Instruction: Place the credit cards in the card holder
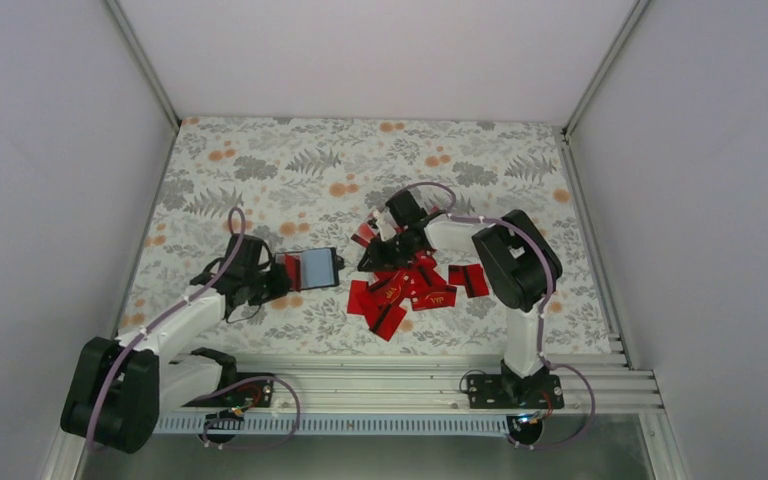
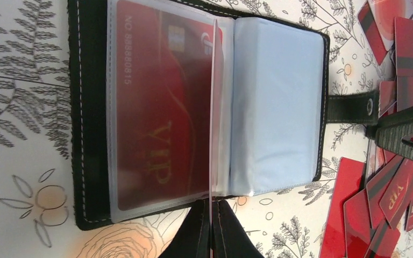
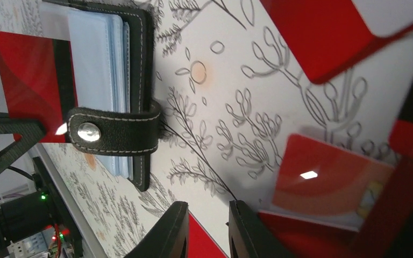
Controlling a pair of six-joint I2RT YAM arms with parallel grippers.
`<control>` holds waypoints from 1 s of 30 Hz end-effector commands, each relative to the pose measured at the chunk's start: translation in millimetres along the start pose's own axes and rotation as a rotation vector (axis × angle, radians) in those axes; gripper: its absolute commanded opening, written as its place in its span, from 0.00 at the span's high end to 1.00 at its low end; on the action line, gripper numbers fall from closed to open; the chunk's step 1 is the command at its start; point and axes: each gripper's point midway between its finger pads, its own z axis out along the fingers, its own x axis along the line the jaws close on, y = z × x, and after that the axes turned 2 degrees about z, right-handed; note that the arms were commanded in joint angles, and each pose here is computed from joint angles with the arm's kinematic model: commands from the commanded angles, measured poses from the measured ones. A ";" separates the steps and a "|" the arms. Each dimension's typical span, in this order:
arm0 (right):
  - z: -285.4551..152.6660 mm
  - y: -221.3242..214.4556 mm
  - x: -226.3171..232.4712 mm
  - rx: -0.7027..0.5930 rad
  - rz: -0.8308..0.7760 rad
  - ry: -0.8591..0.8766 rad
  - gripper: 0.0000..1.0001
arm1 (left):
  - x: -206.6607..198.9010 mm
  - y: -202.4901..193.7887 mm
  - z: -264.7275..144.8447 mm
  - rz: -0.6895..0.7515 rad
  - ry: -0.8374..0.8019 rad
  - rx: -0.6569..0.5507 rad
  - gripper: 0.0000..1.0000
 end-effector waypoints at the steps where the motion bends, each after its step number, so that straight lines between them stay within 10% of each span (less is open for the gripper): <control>1: -5.3 -23.6 -38.2 0.032 0.056 -0.145 0.79 | -7.0 -5.9 5.6 -0.024 -0.035 0.040 0.98; 22: -21.4 -18.7 -44.3 -0.021 0.070 -0.145 0.80 | -44.3 -33.3 24.3 -0.259 -0.095 0.140 0.98; 30: -30.4 -5.6 -39.0 -0.043 0.058 -0.143 0.79 | -48.3 -15.5 6.5 -0.047 -0.010 0.074 0.98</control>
